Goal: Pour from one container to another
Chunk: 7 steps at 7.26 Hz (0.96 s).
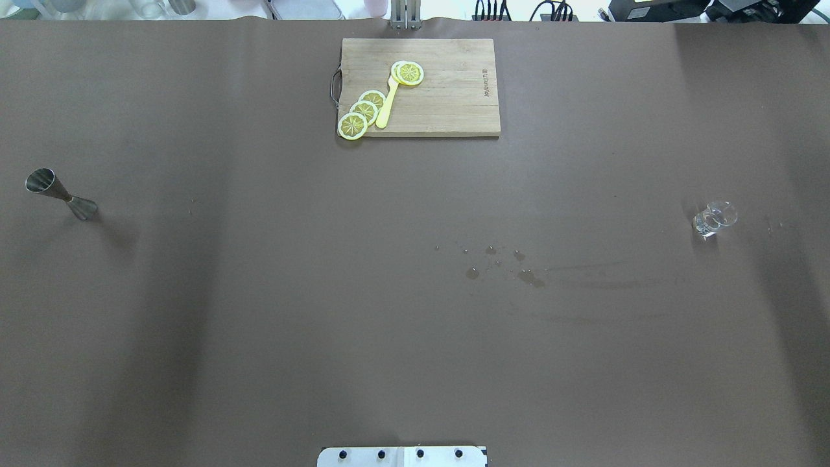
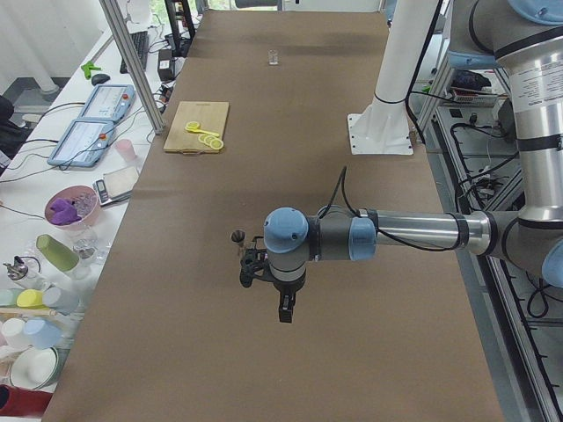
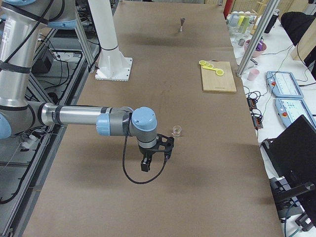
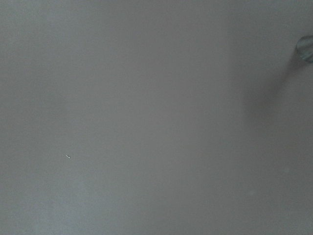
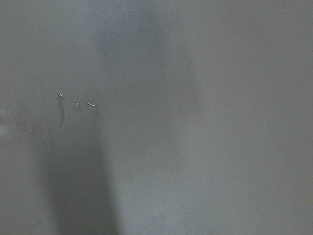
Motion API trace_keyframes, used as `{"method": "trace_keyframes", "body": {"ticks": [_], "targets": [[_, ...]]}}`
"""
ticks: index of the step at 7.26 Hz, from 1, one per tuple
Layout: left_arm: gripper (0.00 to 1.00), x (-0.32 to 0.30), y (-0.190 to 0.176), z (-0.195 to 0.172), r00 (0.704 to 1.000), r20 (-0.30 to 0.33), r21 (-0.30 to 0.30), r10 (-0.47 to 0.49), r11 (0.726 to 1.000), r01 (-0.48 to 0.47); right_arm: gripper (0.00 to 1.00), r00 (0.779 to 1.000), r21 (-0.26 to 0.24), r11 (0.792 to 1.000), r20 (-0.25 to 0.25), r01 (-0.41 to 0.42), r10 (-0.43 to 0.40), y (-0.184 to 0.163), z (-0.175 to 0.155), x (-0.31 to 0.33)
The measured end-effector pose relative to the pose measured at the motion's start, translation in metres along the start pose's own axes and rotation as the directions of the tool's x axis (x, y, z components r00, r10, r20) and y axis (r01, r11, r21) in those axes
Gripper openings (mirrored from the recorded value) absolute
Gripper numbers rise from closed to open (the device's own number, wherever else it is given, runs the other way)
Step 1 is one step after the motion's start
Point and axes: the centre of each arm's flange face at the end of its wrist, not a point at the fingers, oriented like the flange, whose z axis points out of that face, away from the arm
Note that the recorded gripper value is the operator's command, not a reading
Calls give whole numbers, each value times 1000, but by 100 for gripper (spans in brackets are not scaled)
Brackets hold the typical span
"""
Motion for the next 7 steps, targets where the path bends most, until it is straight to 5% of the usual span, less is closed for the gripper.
{"method": "trace_keyframes", "body": {"ticks": [7], "targets": [[98,-9,7,5,1000,17,-9,21,1000,-21,100,1000,6,1000,1,5,-5,0,-3,-3]]}}
